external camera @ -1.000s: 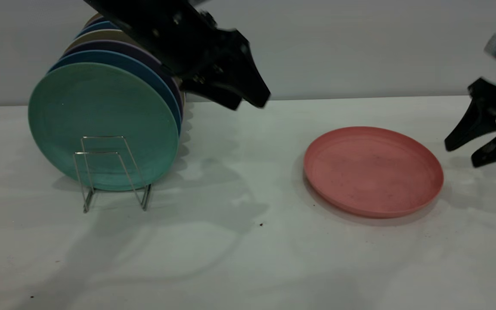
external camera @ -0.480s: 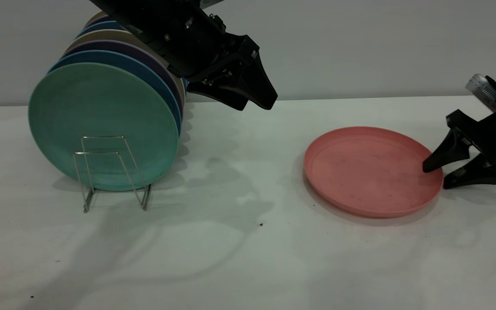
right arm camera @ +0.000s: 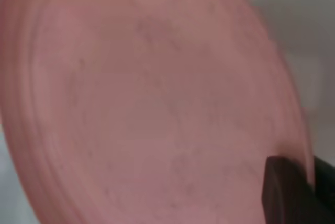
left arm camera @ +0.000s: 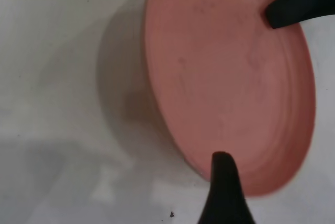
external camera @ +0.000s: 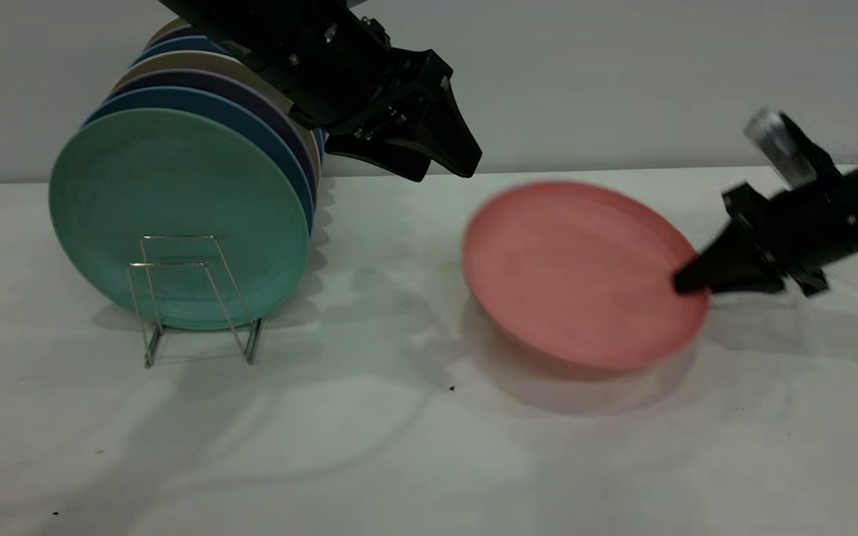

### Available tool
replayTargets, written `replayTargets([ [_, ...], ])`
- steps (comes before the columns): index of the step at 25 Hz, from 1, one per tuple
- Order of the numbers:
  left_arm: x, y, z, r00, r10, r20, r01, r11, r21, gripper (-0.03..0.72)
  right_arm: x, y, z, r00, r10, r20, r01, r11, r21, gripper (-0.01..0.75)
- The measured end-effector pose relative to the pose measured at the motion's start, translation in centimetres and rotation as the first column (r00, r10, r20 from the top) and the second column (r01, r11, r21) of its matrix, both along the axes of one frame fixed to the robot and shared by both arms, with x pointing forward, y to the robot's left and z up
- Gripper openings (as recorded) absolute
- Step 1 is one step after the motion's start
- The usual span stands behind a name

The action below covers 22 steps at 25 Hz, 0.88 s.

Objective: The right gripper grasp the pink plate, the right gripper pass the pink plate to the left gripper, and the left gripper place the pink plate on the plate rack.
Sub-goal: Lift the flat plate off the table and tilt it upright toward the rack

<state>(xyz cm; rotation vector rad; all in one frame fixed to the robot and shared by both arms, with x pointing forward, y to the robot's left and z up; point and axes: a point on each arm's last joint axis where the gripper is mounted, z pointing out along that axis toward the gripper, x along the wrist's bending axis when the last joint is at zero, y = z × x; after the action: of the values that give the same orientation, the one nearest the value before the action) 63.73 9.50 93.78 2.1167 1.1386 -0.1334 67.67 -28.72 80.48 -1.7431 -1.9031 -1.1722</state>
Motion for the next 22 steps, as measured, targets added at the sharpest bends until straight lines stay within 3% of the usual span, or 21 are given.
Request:
replayTargets([
  [3,-0.1,0.0,0.0,1.000,0.001,-0.011,-0.001,1.000,-0.003,0.555,0.3,1.1,1.8,0.995,0.049,0.084,-0.054,0.997,0.050,0.018],
  [7,-0.1,0.0,0.0,0.999,0.025,-0.033,-0.025,1.000,-0.011,0.555,0.4,2.2,3.7,0.982,0.102,0.156,-0.110,0.993,0.045,0.019],
  [14,-0.2,-0.1,0.5,0.999,0.030,-0.044,-0.031,0.999,-0.023,0.555,0.4,2.4,5.2,0.968,0.140,0.207,-0.148,0.989,0.019,0.021],
  [19,-0.1,-0.1,3.8,1.000,0.017,0.027,-0.016,0.999,-0.047,0.555,0.2,2.3,5.1,0.963,0.179,0.203,-0.180,0.984,-0.013,0.019],
  [22,-0.1,0.1,3.8,0.999,0.005,0.037,-0.005,1.000,-0.007,0.555,0.1,2.4,5.2,0.961,0.188,0.205,-0.190,0.982,-0.006,0.019],
])
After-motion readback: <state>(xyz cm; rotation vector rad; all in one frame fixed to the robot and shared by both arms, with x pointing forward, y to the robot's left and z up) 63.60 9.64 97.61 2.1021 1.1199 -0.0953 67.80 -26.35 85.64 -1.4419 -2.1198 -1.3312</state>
